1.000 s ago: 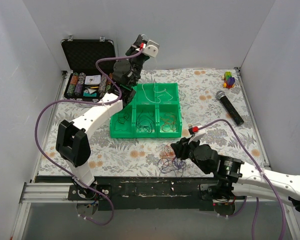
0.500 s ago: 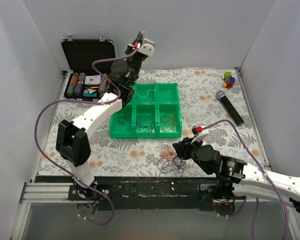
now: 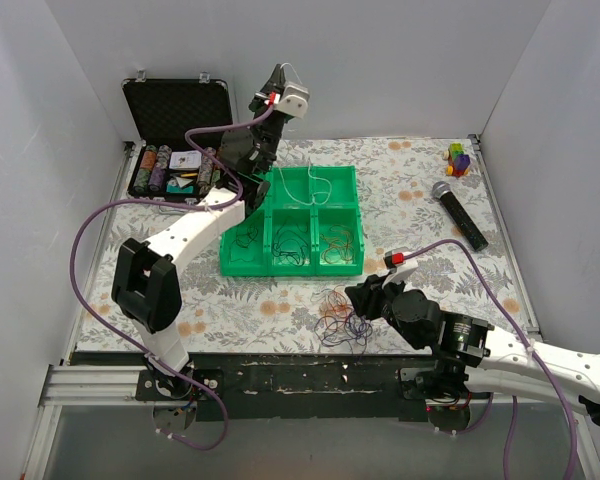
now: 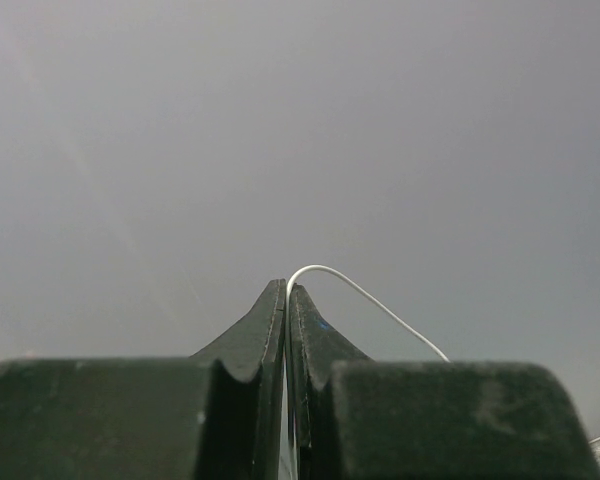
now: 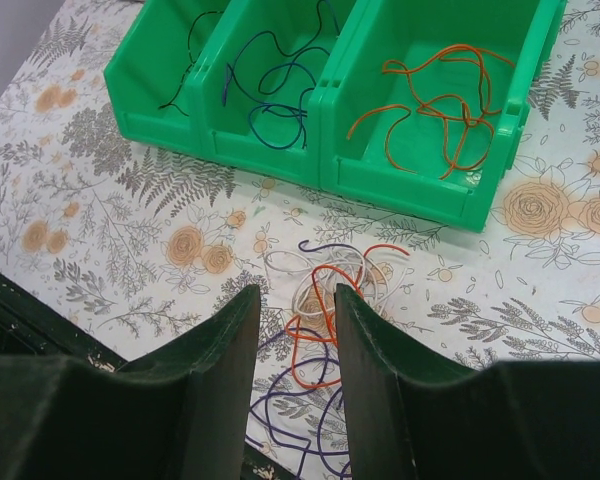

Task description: Untangle the cables

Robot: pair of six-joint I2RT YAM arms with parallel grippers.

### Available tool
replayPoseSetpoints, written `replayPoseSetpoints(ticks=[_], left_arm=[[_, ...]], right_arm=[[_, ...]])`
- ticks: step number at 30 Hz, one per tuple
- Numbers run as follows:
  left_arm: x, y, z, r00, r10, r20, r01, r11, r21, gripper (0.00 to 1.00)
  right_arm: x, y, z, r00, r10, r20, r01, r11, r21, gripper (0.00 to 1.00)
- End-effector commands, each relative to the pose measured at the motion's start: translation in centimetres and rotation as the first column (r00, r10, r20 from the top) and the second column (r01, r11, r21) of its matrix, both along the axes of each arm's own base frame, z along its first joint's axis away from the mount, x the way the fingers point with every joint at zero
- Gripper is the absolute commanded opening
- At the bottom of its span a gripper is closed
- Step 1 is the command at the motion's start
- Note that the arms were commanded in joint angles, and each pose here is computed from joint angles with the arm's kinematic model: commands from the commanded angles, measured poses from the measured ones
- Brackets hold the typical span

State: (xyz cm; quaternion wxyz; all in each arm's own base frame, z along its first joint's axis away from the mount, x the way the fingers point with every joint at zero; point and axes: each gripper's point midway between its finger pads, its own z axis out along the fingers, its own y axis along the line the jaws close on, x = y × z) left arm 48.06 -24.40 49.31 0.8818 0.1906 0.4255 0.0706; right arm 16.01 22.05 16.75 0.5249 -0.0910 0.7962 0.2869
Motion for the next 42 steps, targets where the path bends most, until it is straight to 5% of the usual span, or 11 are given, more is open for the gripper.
replayPoseSetpoints(ticks=[1,12,26,42], left_arm=[[-0.4,0.3,0.1,0.999,0.023,0.04,-0.024,0.999,0.028,0.0],[-0.8,0.3,2.0,0.996,0.023,0.089,-0.025,0.999,0.021,0.0],[0.7,0.1,-4.3,0.995,0.094,0.035,-0.098,0.98,0.171,0.0],[1.2,3.1,-4.2,0.981,0.194,0.012,-0.194,0.975,0.109,0.0]], right_arm=[[0.2,-0.2,0.4,1.0,-0.025,0.0,0.025,0.999,0.034,0.44],[0.0,0.0,-0.3,1.0,-0.019,-0.014,0.019,0.999,0.039,0.43],[0.0,-0.6,-0.6,0.999,-0.034,-0.021,0.035,0.999,0.039,0.43],[-0.3,-0.5,-1.4,0.999,-0.025,-0.038,0.027,0.999,0.035,0.43]])
